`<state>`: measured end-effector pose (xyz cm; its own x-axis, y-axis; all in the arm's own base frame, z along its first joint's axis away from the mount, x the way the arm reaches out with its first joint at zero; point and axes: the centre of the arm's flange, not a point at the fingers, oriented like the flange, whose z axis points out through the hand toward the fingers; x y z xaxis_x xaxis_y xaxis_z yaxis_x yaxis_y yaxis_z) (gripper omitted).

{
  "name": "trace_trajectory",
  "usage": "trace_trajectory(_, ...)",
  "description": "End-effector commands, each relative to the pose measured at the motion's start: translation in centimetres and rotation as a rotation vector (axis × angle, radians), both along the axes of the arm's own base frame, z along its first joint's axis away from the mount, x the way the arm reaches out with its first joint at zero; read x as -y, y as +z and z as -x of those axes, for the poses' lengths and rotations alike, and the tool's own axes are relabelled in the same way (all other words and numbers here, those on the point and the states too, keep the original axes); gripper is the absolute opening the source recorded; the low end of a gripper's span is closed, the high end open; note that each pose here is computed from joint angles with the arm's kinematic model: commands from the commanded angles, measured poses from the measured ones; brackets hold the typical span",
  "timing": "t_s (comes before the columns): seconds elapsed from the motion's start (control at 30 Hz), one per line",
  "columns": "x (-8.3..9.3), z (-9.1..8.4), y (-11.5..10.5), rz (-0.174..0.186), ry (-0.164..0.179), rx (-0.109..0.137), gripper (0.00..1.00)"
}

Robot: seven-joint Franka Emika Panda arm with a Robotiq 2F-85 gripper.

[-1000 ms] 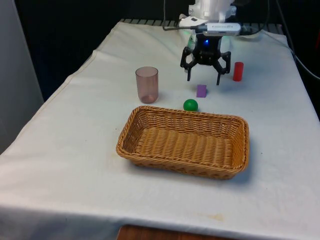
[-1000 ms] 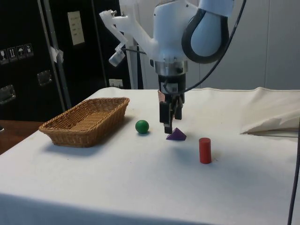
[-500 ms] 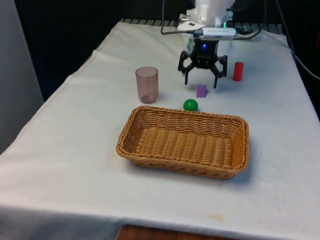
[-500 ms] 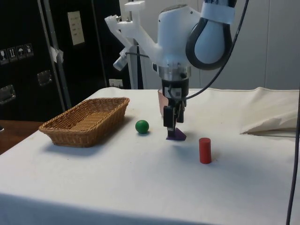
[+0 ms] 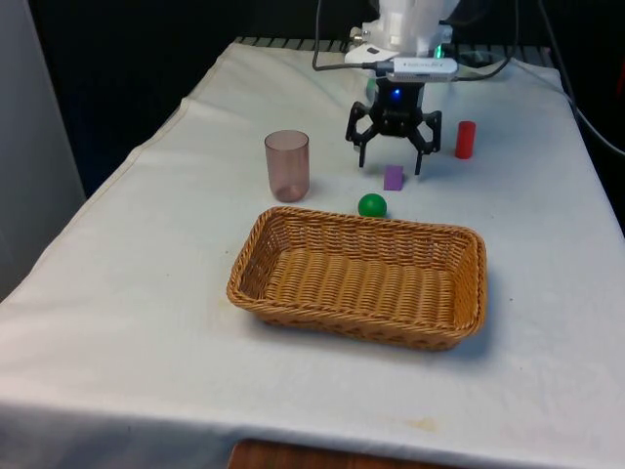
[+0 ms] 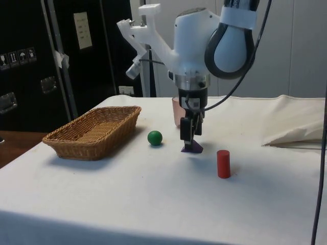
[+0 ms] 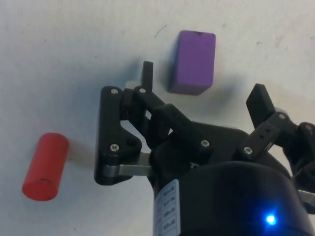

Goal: Pick up the triangular block and place it into the basket.

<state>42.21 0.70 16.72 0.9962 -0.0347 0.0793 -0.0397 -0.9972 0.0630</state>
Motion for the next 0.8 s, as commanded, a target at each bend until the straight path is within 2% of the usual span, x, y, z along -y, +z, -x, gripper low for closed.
trace_trajectory(0.0, 0.00, -0.03, -0.18, -0.001, 0.004, 0.013, 1.00)
trace_trajectory(0.03, 0.01, 0.01, -0.14, 0.000, 0.001, 0.002, 1.00)
trace_trajectory(0.07, 0.11, -0.04, -0.42, 0.000, 0.001, 0.016, 1.00)
trace_trajectory(0.33, 0.25, -0.03, -0.74, 0.002, 0.000, 0.029, 1.00)
trace_trajectory(0.37, 0.26, -0.08, -0.80, 0.004, -0.001, 0.020, 0.98)
trace_trajectory(0.4, 0.20, 0.00, -0.73, 0.002, 0.000, 0.029, 0.98)
trace_trajectory(0.47, 0.24, -0.01, -0.72, 0.002, 0.000, 0.030, 0.91)
trace_trajectory(0.5, 0.20, -0.02, -0.71, 0.002, 0.000, 0.031, 0.77)
trace_trajectory(0.6, 0.24, 0.02, -0.73, 0.003, -0.001, 0.030, 0.62)
trace_trajectory(0.63, 0.22, -0.09, -0.79, 0.004, 0.000, 0.021, 0.57)
trace_trajectory(0.67, 0.24, 0.02, -0.73, 0.003, -0.001, 0.030, 0.57)
trace_trajectory(0.7, 0.24, 0.03, -0.69, 0.002, -0.001, 0.032, 0.48)
trace_trajectory(0.77, 0.18, 0.02, -0.66, 0.002, 0.001, 0.033, 0.38)
